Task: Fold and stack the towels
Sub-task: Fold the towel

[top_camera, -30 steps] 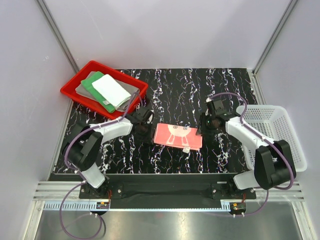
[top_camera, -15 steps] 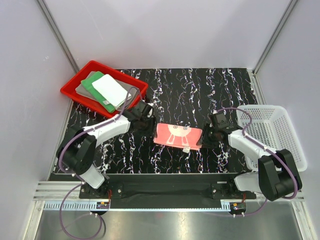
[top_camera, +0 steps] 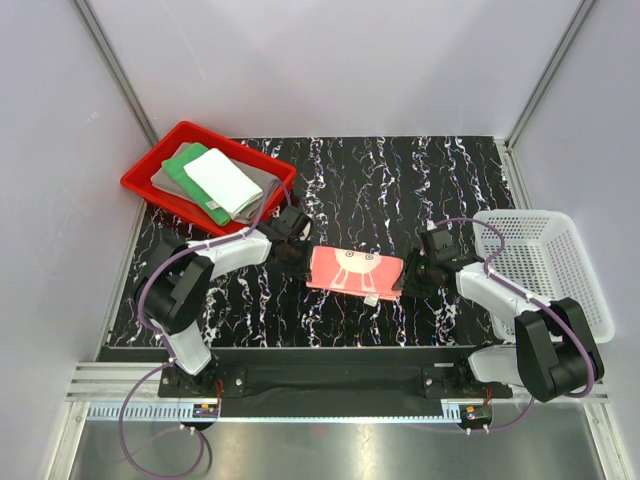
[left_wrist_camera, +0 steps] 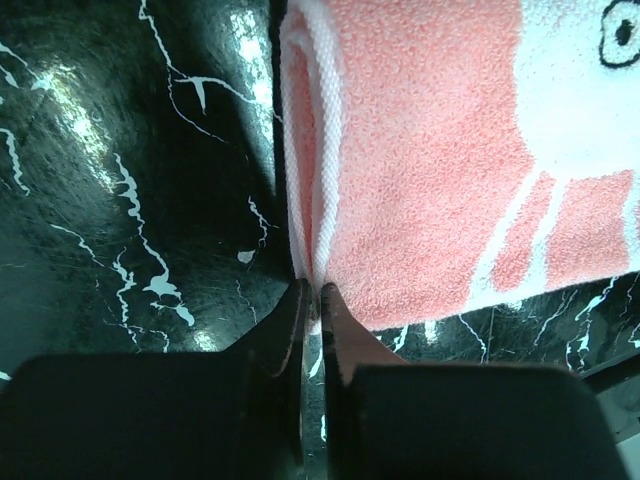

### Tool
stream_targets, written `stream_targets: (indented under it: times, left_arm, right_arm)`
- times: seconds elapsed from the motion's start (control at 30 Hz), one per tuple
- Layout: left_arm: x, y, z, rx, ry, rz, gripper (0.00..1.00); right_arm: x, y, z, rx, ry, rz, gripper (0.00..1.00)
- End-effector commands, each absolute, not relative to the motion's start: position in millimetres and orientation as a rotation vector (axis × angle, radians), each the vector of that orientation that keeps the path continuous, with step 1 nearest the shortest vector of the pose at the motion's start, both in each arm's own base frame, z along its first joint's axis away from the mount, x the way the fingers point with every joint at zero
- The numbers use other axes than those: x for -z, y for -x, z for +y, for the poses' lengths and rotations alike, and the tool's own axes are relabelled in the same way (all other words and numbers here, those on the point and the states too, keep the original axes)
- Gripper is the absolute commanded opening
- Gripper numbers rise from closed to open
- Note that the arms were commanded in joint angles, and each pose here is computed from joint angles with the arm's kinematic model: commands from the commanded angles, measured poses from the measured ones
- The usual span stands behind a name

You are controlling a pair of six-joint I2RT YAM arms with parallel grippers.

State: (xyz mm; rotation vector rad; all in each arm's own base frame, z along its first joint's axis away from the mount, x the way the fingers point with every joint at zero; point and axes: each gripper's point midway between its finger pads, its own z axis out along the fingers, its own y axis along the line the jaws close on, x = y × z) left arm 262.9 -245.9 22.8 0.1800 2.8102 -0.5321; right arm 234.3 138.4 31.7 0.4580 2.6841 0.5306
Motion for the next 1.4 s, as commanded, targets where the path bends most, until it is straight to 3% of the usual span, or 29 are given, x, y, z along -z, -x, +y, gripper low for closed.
stream_targets:
  times: [0.0,0.07,0.13,0.2,0.23,0.47,0.67,0.73,0.77,0.83,1.37]
  left_arm:
    - [-36,-274,-251,0.544,-0.197,2.771,0.01]
    - [-36,-274,-250,0.536,-0.196,2.783,0.01]
    - [-36,-272,-248,0.519,-0.196,2.806,0.15]
    - [-41,-274,-245,0.491,-0.193,2.797,0.36]
    - [-44,-274,-244,0.484,-0.197,2.788,0.38]
    - [-50,-274,-249,0.535,-0.203,2.772,0.4]
    - [-38,-268,-252,0.566,-0.203,2.803,0.25]
    - [-42,-268,-252,0.568,-0.199,2.803,0.29]
    - [-42,-267,-252,0.565,-0.201,2.807,0.37]
    - [-44,-264,-249,0.555,-0.187,2.812,0.4]
    - [-40,-251,-252,0.645,-0.107,2.818,0.37]
  right_arm:
    - [-36,-244,139,-0.529,-0.442,2.628,0.41]
    - [-41,-248,140,-0.543,-0.433,2.609,0.29]
    - [-46,-248,142,-0.558,-0.424,2.598,0.1]
    - [-55,-250,143,-0.569,-0.41,2.59,0.03]
    - [-58,-251,145,-0.577,-0.403,2.585,0.01]
    - [-50,-242,151,-0.637,-0.42,2.607,0.0]
    - [-46,-239,150,-0.642,-0.421,2.606,0.0]
    - [-48,-240,151,-0.645,-0.42,2.605,0.0]
    - [-49,-240,151,-0.648,-0.416,2.603,0.0]
    - [-50,-241,151,-0.646,-0.418,2.595,0.0]
    - [-48,-238,149,-0.638,-0.41,2.599,0.0]
